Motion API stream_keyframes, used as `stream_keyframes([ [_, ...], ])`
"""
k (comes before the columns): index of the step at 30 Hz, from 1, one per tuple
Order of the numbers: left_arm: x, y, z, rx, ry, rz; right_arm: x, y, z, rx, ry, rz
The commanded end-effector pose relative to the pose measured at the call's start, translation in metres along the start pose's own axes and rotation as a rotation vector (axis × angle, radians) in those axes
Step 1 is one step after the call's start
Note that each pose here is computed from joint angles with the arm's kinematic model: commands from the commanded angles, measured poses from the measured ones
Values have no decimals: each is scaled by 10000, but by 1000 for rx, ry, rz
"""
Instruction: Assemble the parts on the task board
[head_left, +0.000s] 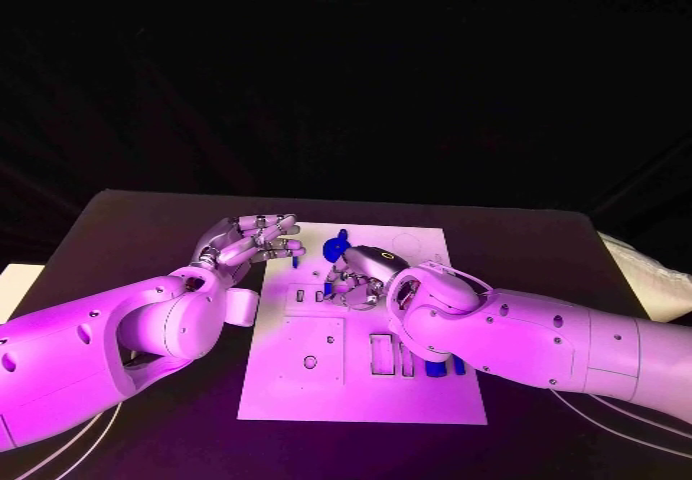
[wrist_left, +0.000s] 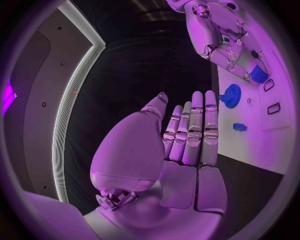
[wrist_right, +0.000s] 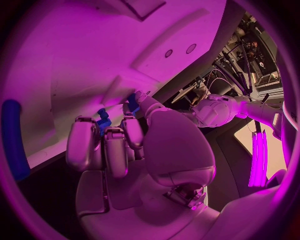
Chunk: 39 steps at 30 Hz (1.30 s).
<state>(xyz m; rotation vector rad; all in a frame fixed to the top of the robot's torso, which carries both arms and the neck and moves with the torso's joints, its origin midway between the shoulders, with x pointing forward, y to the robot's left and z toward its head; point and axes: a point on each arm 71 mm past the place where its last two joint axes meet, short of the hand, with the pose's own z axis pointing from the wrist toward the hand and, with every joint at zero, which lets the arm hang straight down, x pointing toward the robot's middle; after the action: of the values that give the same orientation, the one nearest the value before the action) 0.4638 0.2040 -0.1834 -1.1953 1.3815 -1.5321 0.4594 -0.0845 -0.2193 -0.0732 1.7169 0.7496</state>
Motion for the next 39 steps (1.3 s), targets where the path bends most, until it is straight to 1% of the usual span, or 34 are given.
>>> stream_keyframes([
  [1, 24, -9, -1, 6, 24, -5, 57, -36, -13, 8, 36, -48],
  [9, 26, -8, -4, 4, 27, -7, 78, -8, -22, -25, 60, -82],
  [17, 20, -8, -5, 3, 27, -7, 92, 5, -42, -36, 65, -85],
  [23, 20, -8, -5, 3, 28, -7, 96, 3, -46, -31, 64, -88],
  [31, 20, -6, -2, 2, 29, -8, 89, -3, -45, -18, 51, -92],
  [39, 21, -4, 0, 0, 31, -8, 74, 1, -38, -14, 20, -83],
])
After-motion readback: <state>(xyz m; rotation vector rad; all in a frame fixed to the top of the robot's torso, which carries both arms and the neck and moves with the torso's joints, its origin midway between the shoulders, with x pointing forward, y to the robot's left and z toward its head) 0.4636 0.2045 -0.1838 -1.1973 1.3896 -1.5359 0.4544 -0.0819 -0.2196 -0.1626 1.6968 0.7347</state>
